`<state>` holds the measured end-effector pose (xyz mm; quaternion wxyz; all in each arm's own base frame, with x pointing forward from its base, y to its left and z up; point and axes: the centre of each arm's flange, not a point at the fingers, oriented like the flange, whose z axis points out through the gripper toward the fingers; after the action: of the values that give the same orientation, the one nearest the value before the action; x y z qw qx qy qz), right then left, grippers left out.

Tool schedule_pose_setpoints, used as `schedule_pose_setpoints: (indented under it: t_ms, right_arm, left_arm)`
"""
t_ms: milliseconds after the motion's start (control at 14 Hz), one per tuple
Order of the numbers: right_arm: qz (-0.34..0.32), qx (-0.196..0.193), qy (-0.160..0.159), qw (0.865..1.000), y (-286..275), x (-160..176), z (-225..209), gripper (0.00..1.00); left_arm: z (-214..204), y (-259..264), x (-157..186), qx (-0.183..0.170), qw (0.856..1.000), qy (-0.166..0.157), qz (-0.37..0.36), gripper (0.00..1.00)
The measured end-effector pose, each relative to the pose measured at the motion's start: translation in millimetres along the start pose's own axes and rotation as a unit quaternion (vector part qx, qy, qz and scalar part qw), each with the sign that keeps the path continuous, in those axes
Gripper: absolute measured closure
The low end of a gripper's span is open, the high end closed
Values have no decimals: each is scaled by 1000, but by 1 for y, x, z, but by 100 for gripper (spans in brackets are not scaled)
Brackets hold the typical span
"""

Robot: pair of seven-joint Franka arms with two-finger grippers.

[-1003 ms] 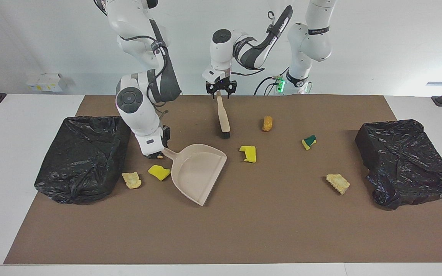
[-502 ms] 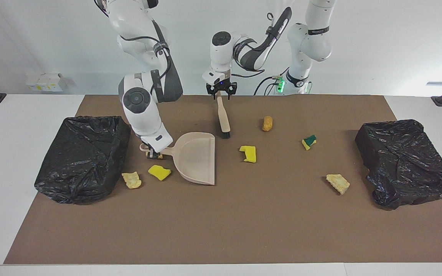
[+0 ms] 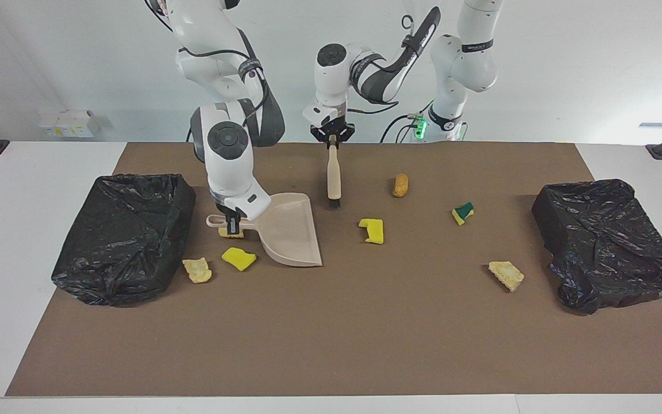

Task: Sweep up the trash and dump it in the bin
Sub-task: 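Grasp the beige brush handle with the left gripper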

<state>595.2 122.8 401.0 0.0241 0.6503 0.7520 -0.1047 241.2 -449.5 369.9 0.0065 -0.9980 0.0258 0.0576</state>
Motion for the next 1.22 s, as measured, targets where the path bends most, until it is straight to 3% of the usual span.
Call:
schedule_pose_setpoints:
  t_ms: [215, 502, 860, 1218]
  right_arm:
    - [-8, -12, 4, 1000, 4, -24, 2, 67]
    - [-16, -18, 4, 1000, 4, -9, 0, 67]
    - [2, -17, 5, 1000, 2, -3, 8, 67]
    - [32, -47, 8, 998, -5, 73, -5, 67]
  left_arm:
    - [-8, -19, 11, 21, 999, -19, -20, 74]
    - [-33, -65, 33, 48, 995, -50, -66, 74]
    - [-84, -145, 67, 46, 986, -62, -146, 74]
    - [-108, -224, 99, 64, 976, -57, -199, 74]
